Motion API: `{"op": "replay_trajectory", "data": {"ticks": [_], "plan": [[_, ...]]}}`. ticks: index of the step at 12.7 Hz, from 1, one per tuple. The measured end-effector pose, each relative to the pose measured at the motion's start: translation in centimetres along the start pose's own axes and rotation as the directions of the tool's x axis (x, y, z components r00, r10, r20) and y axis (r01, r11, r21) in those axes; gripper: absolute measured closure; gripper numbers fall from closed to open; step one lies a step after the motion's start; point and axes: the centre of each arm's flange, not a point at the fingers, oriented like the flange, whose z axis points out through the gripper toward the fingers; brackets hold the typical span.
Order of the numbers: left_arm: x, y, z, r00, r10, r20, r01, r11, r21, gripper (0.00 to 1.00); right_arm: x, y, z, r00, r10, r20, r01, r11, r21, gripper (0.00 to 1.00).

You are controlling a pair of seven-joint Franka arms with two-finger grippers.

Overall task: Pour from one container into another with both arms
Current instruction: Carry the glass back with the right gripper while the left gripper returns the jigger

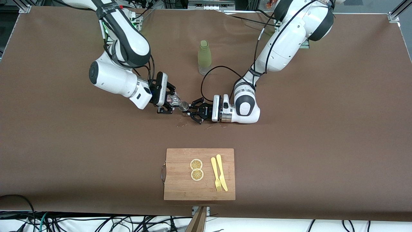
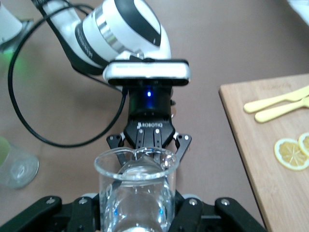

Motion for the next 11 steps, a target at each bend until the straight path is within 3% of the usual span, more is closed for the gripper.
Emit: {"op": "replay_trajectory", "data": {"ticks": [2, 5, 11], "plan": [[0.4, -0.7, -0.7, 1.000, 0.012, -0.007, -0.012, 1.000, 0.010, 0.79, -0.3, 0.2, -0.2, 0.996, 0.004, -0.087, -0.005, 1.000, -0.009, 0.65], [1.0, -2.0, -2.6, 0.999, 0.033, -0.020, -0.032, 0.999, 0.030, 0.79, -2.2, 1.4, -1.6, 0.984, 0.033, -0.177, -0.033, 0.999, 0.001, 0.65], [1.3, -2.3, -12.8, 0.994, 0.113, 0.013, -0.113, 0.993, 0.029, 0.79, -13.0, 5.2, -8.6, 0.940, 0.044, -0.337, -0.018, 0.997, 0.079, 0.65]]}}
